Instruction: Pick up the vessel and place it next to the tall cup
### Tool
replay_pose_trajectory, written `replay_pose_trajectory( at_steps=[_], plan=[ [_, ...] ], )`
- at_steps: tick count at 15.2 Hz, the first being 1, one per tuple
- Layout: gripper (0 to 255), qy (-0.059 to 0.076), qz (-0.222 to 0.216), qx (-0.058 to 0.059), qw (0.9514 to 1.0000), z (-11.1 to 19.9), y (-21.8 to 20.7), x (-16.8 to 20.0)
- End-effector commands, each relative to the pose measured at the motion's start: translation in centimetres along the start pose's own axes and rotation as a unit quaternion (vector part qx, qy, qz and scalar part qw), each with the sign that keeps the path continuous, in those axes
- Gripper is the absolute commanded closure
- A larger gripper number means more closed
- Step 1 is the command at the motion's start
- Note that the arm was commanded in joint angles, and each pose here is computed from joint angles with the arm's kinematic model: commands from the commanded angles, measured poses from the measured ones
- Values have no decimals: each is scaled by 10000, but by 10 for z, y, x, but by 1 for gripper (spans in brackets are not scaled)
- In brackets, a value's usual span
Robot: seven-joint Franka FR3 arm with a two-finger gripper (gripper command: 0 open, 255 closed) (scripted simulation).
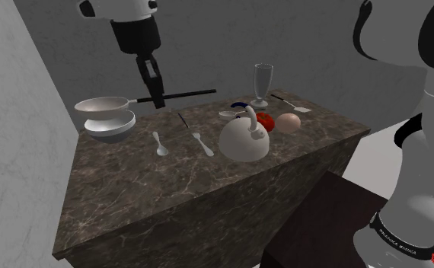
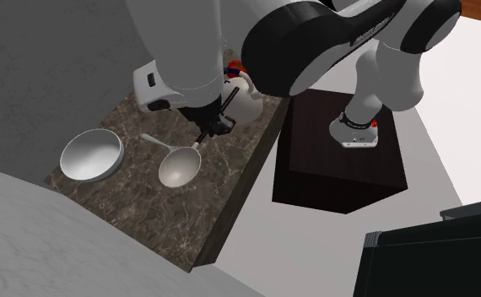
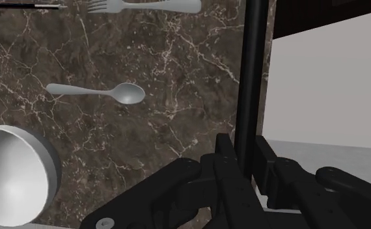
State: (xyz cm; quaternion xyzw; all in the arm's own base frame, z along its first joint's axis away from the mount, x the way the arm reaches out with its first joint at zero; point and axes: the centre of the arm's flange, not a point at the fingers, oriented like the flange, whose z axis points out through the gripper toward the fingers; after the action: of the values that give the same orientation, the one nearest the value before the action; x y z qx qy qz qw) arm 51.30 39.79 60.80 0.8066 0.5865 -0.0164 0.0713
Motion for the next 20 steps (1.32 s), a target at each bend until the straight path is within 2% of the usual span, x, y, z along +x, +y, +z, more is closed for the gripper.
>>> replay_pose_trajectory(
  at_steps=[1,2,20],
  plan=[
    [255,-2,0,2,10000,-10,1,0],
    [255,-2,0,2,10000,-11,1,-1],
    [255,-2,0,2,10000,21,74,-224]
  ],
)
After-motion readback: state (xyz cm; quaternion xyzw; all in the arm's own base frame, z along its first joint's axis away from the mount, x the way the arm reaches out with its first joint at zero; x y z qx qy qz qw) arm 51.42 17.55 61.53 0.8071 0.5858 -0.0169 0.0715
